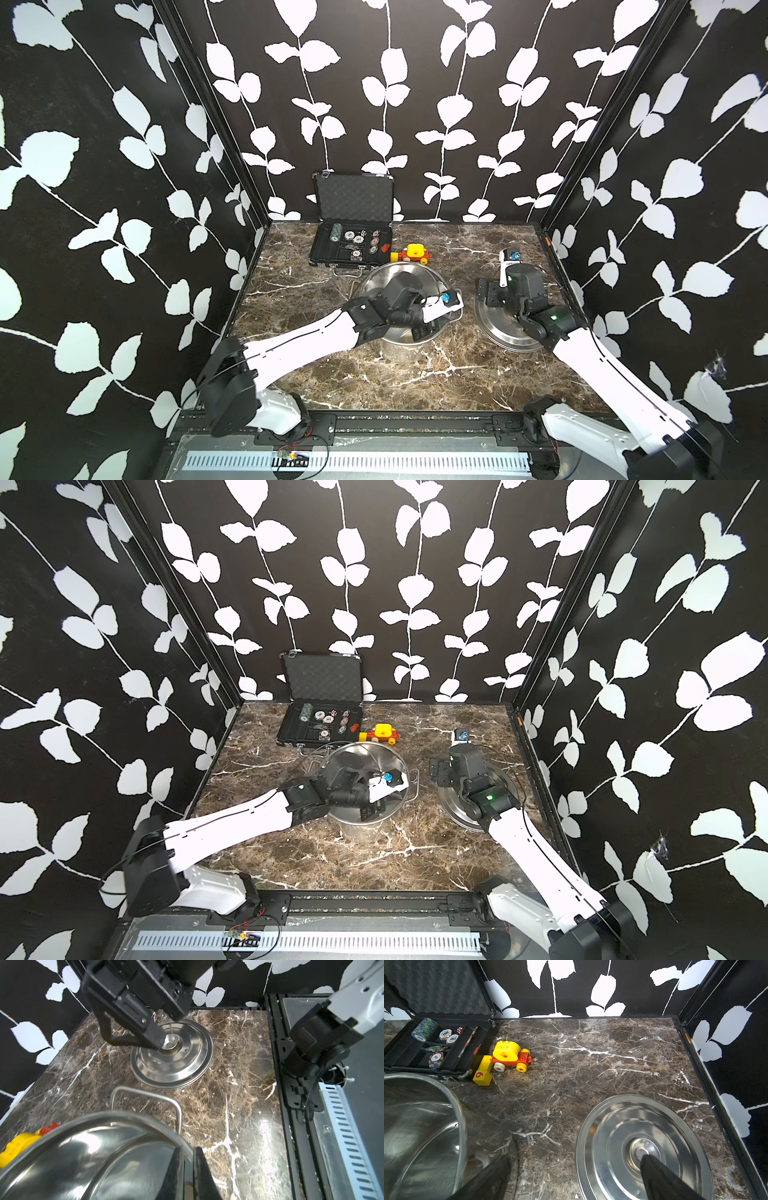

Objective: Stir the soup with a spoon
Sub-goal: Stir the soup in the pan with a stick.

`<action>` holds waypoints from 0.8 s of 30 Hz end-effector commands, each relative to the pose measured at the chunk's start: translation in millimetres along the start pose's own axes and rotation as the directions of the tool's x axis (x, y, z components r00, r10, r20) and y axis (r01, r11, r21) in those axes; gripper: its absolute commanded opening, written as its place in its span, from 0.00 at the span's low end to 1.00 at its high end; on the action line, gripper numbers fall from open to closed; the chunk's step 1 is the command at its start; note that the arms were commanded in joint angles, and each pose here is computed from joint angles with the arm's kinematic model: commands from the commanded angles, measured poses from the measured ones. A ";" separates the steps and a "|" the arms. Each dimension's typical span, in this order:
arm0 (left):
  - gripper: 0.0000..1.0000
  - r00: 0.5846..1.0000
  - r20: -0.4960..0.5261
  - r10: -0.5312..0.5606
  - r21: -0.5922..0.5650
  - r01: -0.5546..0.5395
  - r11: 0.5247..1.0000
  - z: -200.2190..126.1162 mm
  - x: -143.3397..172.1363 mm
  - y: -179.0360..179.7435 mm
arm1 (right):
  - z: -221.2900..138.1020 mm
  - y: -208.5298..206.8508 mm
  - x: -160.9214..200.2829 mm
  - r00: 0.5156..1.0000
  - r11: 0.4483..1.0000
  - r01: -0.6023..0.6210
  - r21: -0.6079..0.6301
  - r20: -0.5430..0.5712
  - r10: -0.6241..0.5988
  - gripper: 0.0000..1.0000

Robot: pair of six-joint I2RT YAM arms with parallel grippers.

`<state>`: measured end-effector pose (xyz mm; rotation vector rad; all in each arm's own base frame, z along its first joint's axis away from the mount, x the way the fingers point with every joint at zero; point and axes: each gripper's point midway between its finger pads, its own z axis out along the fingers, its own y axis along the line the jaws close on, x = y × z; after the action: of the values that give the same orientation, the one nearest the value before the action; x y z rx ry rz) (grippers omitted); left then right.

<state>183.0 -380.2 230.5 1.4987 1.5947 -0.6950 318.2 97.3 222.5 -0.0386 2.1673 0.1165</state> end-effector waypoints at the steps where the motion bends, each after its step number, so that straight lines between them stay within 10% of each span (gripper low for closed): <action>1: 0.00 1.000 0.000 -0.001 -0.084 0.001 0.997 -20.5 2.9 8.1 | 1.1 3.4 -12.1 0.999 0.999 -0.031 -0.014 0.038 0.031 0.99; 15: 0.00 0.980 0.081 -0.182 -0.294 0.198 0.935 -73.3 31.0 71.5 | 4.6 9.2 -15.5 0.999 0.999 -0.029 -0.037 0.036 0.030 0.99; 24: 0.00 0.950 0.137 -0.282 -0.499 0.312 0.808 -92.5 31.1 144.7 | 6.9 14.1 -17.7 0.999 0.998 -0.028 -0.056 0.027 0.030 0.99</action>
<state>284.1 -275.9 246.8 0.9640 1.8284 -0.4730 324.9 107.4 213.3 -0.0494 2.1963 0.1561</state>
